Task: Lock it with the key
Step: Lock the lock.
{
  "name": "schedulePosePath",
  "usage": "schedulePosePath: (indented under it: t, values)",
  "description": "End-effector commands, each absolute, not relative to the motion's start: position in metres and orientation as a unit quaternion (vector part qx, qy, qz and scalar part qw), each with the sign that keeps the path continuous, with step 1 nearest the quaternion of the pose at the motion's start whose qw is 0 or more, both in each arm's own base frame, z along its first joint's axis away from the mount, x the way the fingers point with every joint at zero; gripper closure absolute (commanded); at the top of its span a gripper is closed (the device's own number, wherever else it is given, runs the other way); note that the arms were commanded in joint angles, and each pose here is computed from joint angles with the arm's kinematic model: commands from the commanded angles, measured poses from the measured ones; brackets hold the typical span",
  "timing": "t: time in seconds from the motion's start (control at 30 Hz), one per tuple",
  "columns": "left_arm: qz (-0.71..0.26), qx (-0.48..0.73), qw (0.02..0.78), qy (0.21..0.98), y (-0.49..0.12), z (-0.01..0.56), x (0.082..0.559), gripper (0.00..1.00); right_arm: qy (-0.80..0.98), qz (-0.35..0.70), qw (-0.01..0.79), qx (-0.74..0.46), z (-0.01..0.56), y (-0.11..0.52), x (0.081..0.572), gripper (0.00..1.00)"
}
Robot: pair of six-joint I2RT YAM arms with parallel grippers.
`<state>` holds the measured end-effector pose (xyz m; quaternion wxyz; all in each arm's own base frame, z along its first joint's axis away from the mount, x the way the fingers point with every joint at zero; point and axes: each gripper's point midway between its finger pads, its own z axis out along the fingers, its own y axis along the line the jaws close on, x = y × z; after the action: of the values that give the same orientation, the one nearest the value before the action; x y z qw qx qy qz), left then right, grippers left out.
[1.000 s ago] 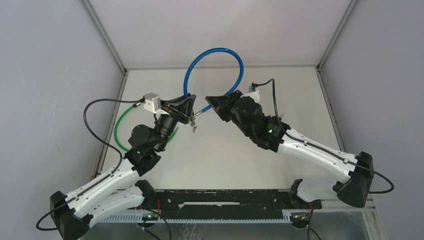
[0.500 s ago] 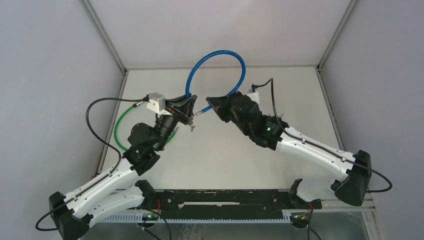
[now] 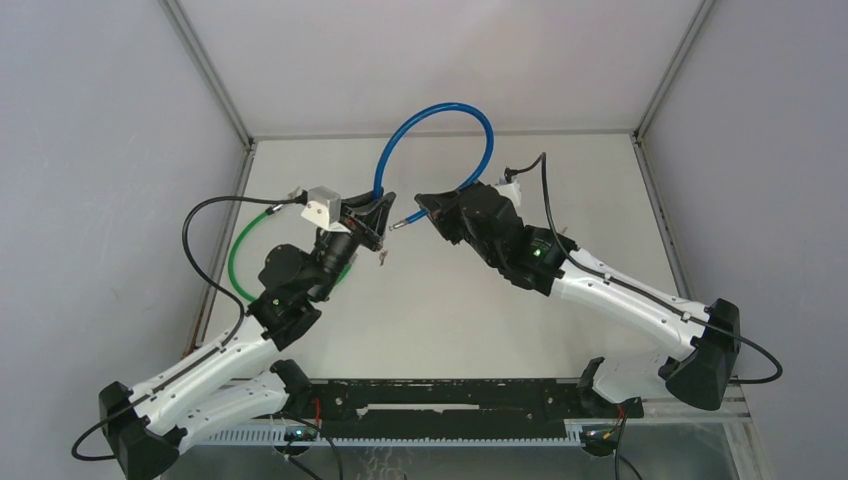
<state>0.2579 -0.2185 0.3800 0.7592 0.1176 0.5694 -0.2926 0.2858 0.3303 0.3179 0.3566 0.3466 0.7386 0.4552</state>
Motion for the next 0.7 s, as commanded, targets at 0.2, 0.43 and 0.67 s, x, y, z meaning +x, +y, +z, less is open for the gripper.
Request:
schedulePosePath:
  t: [0.2, 0.43, 0.67]
  values:
    - [-0.266, 0.055, 0.777, 0.568, -0.199, 0.398, 0.268, 1.00, 0.722, 0.491, 0.400, 0.279, 0.355, 0.314, 0.292, 1.00]
    - [-0.245, -0.072, 0.699, 0.668, -0.197, 0.332, 0.301, 1.00, 0.784, 0.347, 0.405, 0.318, 0.262, 0.244, 0.303, 1.00]
    - [-0.262, -0.139, 0.575, 0.762, -0.229, 0.246, 0.310, 1.00, 0.838, 0.213, 0.367, 0.343, 0.190, 0.214, 0.298, 1.00]
